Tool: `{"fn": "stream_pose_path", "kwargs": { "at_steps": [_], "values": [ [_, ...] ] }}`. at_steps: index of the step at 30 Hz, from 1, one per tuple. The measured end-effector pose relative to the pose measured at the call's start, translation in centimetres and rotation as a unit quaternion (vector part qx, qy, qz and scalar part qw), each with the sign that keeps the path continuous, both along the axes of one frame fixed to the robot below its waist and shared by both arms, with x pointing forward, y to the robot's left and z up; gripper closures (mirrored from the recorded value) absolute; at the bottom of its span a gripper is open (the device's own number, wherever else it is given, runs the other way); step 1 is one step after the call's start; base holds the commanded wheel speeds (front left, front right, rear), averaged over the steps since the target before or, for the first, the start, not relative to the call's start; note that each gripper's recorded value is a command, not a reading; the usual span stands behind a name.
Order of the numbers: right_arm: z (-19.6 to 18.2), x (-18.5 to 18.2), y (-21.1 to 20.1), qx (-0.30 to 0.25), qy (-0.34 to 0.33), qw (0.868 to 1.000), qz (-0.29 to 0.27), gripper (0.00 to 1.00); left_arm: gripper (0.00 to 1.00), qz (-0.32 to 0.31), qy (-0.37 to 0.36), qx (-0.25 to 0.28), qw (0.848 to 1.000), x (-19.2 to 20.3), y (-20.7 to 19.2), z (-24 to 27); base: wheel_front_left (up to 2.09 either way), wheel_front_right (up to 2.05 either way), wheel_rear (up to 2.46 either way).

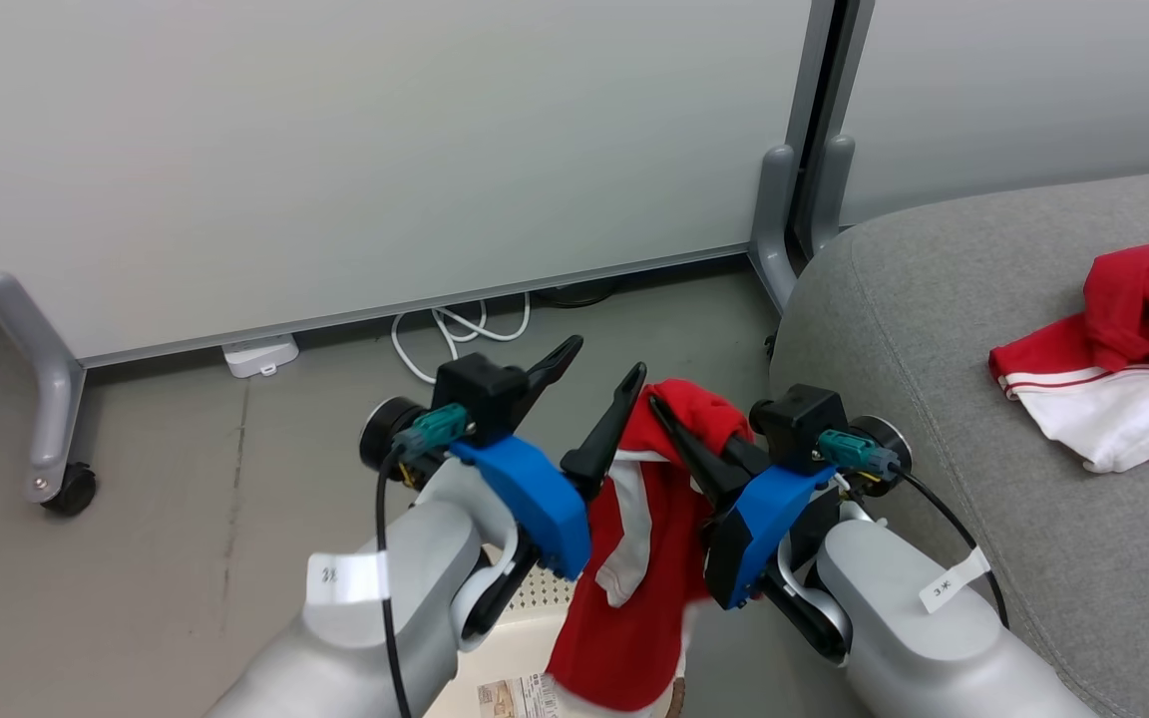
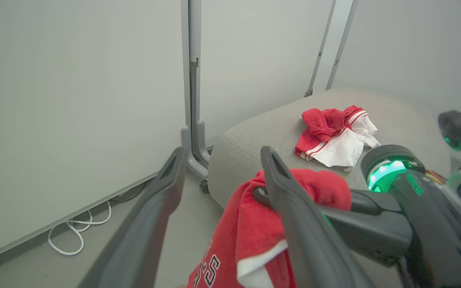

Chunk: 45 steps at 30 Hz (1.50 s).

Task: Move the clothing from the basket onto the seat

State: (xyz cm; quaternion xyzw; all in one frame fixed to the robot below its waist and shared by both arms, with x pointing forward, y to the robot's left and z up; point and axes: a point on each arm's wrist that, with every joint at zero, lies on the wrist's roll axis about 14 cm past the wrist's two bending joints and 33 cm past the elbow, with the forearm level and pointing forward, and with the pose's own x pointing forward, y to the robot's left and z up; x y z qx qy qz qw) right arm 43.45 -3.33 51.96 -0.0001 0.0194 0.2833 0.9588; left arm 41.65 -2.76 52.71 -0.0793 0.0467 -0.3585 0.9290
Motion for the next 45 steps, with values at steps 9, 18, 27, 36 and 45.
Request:
{"fn": "stream_pose_path", "kwargs": {
  "at_steps": [9, 18, 27, 36, 45],
  "values": [
    [-0.4, 0.0, -0.7, -0.001, 0.001, 1.0, -0.006, 1.0, 0.0, 0.033, -0.02, -0.009, 0.999, -1.5, 3.2, -1.1, 0.0, 0.0, 0.0],
    [-0.8, 0.0, -1.1, -0.005, -0.001, 1.0, -0.009, 1.0, 0.0, 0.088, -0.028, -0.006, 0.996, -3.5, 7.0, -2.8, 0.0, 0.0, 0.0],
    [-1.1, -0.2, -1.4, -0.005, 0.0, 1.0, -0.012, 1.0, 0.0, 0.138, -0.025, 0.009, 0.99, -4.9, 9.9, -4.2, 0.0, 0.0, 0.0],
    [-1.2, -0.3, -2.0, -0.004, 0.0, 1.0, -0.02, 1.0, 0.0, 0.171, -0.026, 0.011, 0.985, -5.6, 11.6, -4.6, 0.0, 0.0, 0.0],
    [-1.3, -0.2, -2.7, 0.0, 0.002, 1.0, -0.03, 1.0, 0.0, 0.173, -0.023, 0.012, 0.985, -5.6, 11.3, -4.9, 0.0, 0.0, 0.0]
  ]
}}
